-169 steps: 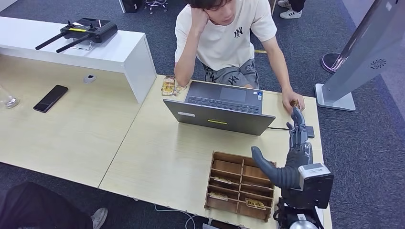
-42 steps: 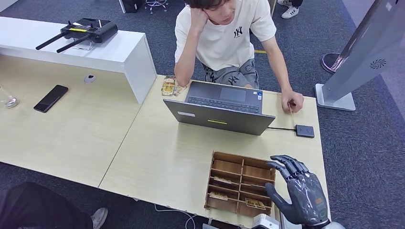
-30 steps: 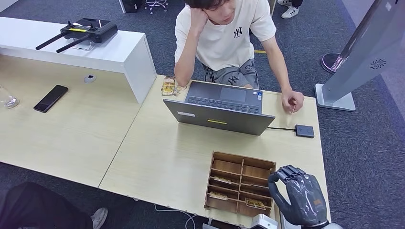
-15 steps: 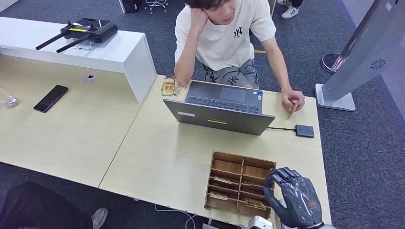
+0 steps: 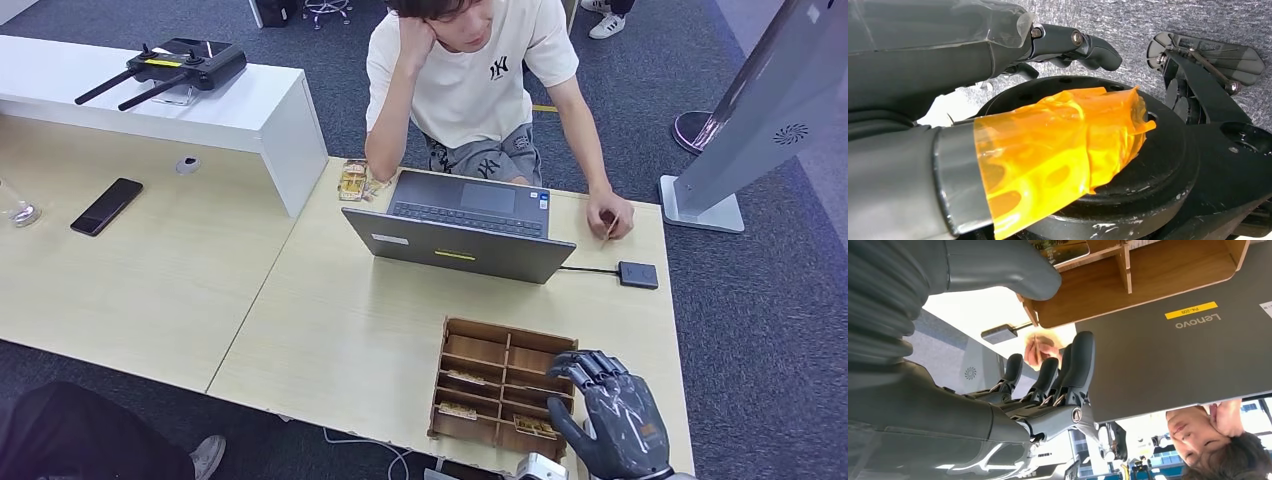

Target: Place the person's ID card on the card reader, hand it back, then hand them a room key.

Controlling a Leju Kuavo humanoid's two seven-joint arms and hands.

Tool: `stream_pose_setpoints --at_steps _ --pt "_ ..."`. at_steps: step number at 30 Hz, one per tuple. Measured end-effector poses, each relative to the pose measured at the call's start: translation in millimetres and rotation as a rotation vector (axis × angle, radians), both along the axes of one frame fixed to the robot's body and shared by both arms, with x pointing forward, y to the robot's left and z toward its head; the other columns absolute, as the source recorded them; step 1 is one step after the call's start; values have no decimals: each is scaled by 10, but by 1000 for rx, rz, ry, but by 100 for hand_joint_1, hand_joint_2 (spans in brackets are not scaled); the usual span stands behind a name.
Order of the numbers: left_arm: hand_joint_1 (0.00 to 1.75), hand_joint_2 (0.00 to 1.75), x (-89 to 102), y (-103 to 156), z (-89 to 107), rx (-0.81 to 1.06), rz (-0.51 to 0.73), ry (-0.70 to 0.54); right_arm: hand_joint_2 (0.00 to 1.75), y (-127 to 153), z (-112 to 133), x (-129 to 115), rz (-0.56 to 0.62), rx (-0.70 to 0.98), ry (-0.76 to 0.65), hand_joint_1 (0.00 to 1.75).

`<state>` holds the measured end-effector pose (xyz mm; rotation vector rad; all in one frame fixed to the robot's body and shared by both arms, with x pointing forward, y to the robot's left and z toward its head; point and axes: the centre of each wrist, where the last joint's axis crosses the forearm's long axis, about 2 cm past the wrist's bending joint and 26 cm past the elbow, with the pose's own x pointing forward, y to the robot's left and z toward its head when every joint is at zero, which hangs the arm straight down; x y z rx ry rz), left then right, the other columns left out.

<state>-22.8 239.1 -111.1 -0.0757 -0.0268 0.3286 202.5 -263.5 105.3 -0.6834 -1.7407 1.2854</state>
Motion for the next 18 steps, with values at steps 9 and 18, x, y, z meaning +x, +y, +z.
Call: stream_pose_setpoints --at_steps 9,18 --pt "0 0 0 1 0 3 5 4 175 -10 -41 -2 -7 -12 15 87" --pt "0 0 0 1 0 5 2 5 175 -32 -93 0 -14 -26 34 78"
